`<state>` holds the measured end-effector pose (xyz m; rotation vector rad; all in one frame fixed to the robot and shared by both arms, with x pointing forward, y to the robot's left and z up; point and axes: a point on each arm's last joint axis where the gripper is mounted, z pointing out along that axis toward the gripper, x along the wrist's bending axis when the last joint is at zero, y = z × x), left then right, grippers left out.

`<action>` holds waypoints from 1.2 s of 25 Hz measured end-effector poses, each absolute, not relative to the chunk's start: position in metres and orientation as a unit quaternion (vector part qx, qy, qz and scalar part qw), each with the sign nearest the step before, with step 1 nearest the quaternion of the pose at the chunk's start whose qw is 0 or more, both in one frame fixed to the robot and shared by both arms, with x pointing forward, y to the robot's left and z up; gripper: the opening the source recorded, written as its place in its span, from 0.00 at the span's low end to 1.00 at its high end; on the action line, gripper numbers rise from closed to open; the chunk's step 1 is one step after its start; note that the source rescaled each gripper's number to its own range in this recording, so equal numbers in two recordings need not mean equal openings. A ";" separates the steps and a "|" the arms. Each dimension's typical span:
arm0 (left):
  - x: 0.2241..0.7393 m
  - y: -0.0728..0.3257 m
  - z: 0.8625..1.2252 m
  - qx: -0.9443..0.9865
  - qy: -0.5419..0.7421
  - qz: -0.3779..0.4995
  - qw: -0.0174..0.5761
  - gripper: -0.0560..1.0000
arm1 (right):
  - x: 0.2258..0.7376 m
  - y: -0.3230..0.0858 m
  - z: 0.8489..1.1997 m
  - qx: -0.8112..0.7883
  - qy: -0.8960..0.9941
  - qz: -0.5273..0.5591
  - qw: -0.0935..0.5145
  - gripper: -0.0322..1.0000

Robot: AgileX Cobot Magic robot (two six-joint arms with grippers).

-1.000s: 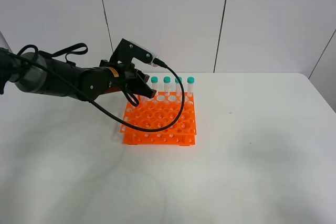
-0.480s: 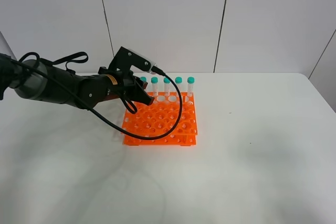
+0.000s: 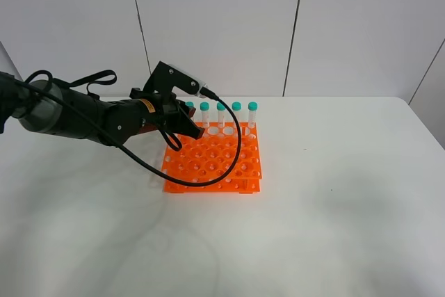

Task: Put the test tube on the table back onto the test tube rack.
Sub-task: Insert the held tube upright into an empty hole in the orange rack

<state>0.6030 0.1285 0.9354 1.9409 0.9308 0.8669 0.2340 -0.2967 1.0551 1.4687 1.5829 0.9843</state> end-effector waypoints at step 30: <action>0.615 0.121 0.928 0.788 0.370 0.318 0.375 0.06 | 0.234 -0.297 1.055 0.574 0.618 0.385 0.375 1.00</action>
